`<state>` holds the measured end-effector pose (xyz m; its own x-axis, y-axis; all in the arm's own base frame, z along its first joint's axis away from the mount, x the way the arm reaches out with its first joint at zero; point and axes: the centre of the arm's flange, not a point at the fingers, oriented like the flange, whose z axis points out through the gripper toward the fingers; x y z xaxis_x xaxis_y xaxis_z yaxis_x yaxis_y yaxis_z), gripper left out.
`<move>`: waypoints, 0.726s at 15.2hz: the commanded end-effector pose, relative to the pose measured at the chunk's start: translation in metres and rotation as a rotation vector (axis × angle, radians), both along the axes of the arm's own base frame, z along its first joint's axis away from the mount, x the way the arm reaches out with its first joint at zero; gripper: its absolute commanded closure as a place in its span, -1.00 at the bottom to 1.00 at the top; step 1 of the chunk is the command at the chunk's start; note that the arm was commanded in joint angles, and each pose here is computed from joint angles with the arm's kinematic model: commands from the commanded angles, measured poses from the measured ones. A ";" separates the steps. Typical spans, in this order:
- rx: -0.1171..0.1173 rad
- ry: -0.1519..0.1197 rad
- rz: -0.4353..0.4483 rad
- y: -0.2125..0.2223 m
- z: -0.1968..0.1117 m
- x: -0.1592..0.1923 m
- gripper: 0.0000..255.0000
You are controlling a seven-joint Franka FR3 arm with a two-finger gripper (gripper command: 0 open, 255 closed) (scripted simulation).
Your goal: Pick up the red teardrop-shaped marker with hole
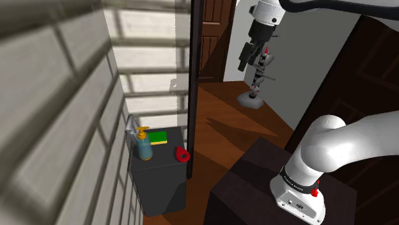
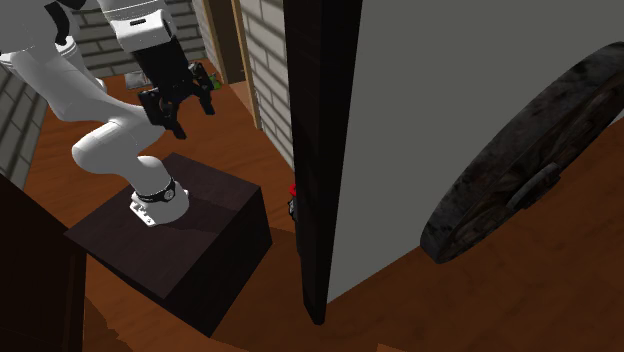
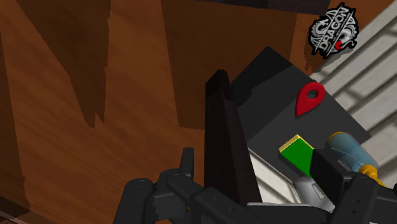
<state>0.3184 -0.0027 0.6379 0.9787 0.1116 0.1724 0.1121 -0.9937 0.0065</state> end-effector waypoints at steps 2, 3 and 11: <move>0.000 0.005 -0.005 0.007 -0.010 0.004 -1.00; 0.000 0.010 -0.010 0.015 -0.021 0.008 -1.00; 0.002 0.050 -0.048 0.074 -0.104 0.040 -1.00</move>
